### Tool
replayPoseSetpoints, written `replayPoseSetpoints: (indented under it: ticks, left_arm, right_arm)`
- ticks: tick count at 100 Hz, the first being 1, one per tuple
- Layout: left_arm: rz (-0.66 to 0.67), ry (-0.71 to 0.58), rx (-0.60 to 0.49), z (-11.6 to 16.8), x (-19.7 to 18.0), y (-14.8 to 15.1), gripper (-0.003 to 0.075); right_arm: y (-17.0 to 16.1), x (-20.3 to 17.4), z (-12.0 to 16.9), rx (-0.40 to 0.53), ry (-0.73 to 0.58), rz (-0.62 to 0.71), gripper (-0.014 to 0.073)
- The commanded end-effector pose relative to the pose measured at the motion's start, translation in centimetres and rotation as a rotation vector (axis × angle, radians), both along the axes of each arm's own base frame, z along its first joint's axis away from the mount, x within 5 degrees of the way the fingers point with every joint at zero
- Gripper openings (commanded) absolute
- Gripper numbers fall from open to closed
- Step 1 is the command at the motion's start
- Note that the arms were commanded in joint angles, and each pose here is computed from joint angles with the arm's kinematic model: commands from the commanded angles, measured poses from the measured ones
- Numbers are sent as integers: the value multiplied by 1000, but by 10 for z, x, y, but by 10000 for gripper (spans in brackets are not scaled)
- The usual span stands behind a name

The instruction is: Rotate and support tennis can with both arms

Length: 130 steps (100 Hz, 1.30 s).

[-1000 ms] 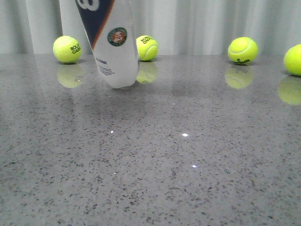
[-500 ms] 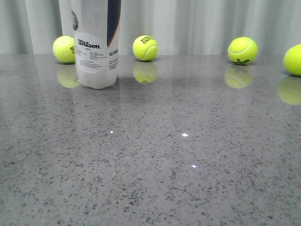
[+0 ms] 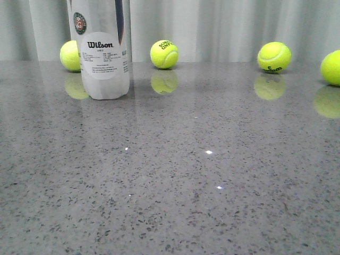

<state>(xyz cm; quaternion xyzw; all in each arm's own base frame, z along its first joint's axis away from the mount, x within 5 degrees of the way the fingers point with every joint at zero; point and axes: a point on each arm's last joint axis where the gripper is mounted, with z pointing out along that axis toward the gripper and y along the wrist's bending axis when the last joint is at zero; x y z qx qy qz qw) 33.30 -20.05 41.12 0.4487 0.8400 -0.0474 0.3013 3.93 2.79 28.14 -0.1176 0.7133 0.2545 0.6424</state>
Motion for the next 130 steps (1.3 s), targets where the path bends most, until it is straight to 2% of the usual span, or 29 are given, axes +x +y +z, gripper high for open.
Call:
replayPoseSetpoints:
  ticks: [1, 11, 30, 44, 65, 82, 107, 130]
  left_arm:
    - [9, -90, -83, 29, -11, 5, 482]
    - [8, -143, -102, 37, -12, 6, 423]
    - [17, -272, -168, 70, -32, 19, 98]
    - [53, -308, -234, 93, -54, 32, -20]
    - [113, -372, -353, 109, -86, 51, -19]
    - [151, -443, -457, 101, -114, 68, -19]
    - [177, -528, -579, 60, -165, 98, -19]
    - [193, -514, -630, 8, -204, 119, -18]
  right_arm:
    - [-2, 0, 14, 43, -75, -24, -61]
    - [-2, 0, 14, 43, -75, -24, -61]
    - [-2, 0, 14, 43, -75, -24, -61]
    - [-2, 0, 14, 43, -75, -24, -61]
    - [-2, 0, 14, 43, -75, -24, -61]
    - [-2, 0, 14, 43, -75, -24, -61]
    - [-2, 0, 14, 43, -75, -24, -61]
    - [-2, 0, 14, 43, -75, -24, -61]
